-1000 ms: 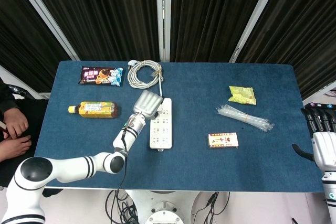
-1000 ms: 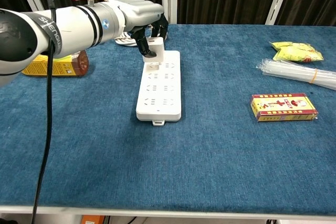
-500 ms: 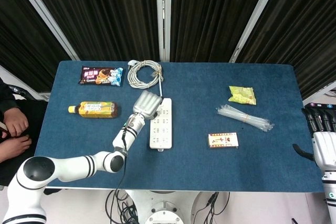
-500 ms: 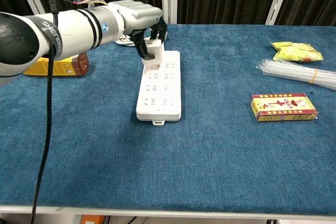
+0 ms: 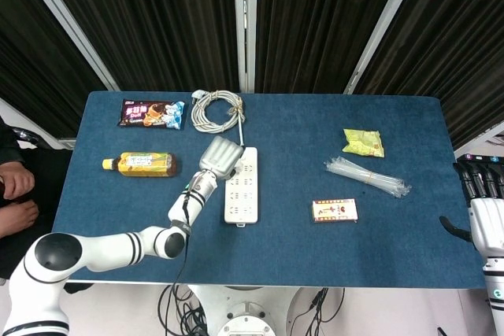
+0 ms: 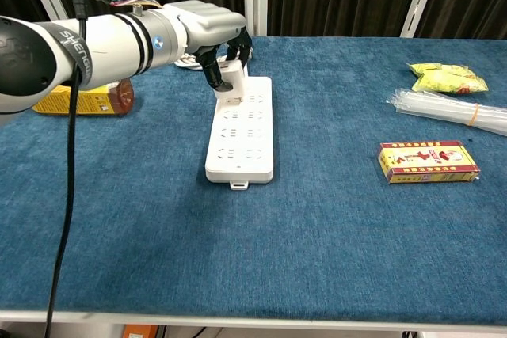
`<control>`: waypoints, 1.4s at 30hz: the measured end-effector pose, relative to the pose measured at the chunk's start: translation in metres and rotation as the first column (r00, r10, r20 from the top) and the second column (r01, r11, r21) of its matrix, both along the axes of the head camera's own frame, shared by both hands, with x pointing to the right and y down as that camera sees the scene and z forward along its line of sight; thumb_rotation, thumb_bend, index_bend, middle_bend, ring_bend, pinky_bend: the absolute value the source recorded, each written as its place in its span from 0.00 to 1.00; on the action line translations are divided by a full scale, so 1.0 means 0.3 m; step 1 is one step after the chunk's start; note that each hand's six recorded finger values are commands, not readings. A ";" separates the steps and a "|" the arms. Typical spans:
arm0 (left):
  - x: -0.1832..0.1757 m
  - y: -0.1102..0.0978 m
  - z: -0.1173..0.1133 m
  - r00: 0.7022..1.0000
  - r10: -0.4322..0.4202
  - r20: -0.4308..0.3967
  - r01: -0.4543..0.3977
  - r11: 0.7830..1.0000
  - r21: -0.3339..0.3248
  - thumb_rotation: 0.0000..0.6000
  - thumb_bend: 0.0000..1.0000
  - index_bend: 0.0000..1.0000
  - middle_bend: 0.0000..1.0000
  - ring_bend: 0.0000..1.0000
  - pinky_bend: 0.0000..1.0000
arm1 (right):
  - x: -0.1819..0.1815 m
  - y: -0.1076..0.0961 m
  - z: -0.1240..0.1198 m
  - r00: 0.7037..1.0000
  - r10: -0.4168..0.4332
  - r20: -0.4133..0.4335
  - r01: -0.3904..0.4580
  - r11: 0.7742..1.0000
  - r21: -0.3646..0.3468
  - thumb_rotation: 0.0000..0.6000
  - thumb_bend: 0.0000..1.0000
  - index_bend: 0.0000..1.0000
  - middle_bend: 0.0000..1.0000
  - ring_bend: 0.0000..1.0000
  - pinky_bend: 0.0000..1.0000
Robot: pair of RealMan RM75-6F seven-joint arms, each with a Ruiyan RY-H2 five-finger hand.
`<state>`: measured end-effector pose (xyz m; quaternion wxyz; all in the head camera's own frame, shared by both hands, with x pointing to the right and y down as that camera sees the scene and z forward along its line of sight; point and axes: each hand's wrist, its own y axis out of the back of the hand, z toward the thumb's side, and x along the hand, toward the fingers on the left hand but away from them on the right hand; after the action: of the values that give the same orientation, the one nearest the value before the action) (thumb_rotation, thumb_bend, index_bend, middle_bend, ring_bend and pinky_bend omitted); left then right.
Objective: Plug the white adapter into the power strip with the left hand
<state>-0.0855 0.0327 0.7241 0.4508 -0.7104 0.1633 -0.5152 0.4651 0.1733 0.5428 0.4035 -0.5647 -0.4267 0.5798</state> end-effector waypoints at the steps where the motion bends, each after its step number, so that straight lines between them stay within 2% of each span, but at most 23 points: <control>1: 0.000 0.001 -0.001 1.000 0.000 0.000 0.000 1.000 -0.001 1.00 0.44 0.67 0.77 0.77 0.88 | -0.001 0.001 -0.001 1.000 0.000 0.001 0.000 1.000 0.001 1.00 0.07 0.00 0.08 0.00 0.00; 25: 0.000 -0.010 0.004 1.000 0.000 0.026 0.000 1.000 0.001 1.00 0.44 0.67 0.77 0.77 0.88 | 0.010 0.013 -0.009 1.000 0.012 -0.002 -0.012 1.000 0.006 1.00 0.07 0.00 0.09 0.00 0.00; 42: 0.045 -0.003 0.034 0.992 0.061 0.113 -0.064 0.998 0.021 1.00 0.45 0.70 0.81 0.78 0.88 | 0.025 0.018 -0.004 1.000 0.022 0.001 -0.022 1.000 0.004 1.00 0.07 0.00 0.09 0.00 0.00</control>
<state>-0.0718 0.0316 0.7342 0.4838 -0.6795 0.1219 -0.5379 0.4726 0.1785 0.5416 0.3978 -0.5595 -0.4342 0.5832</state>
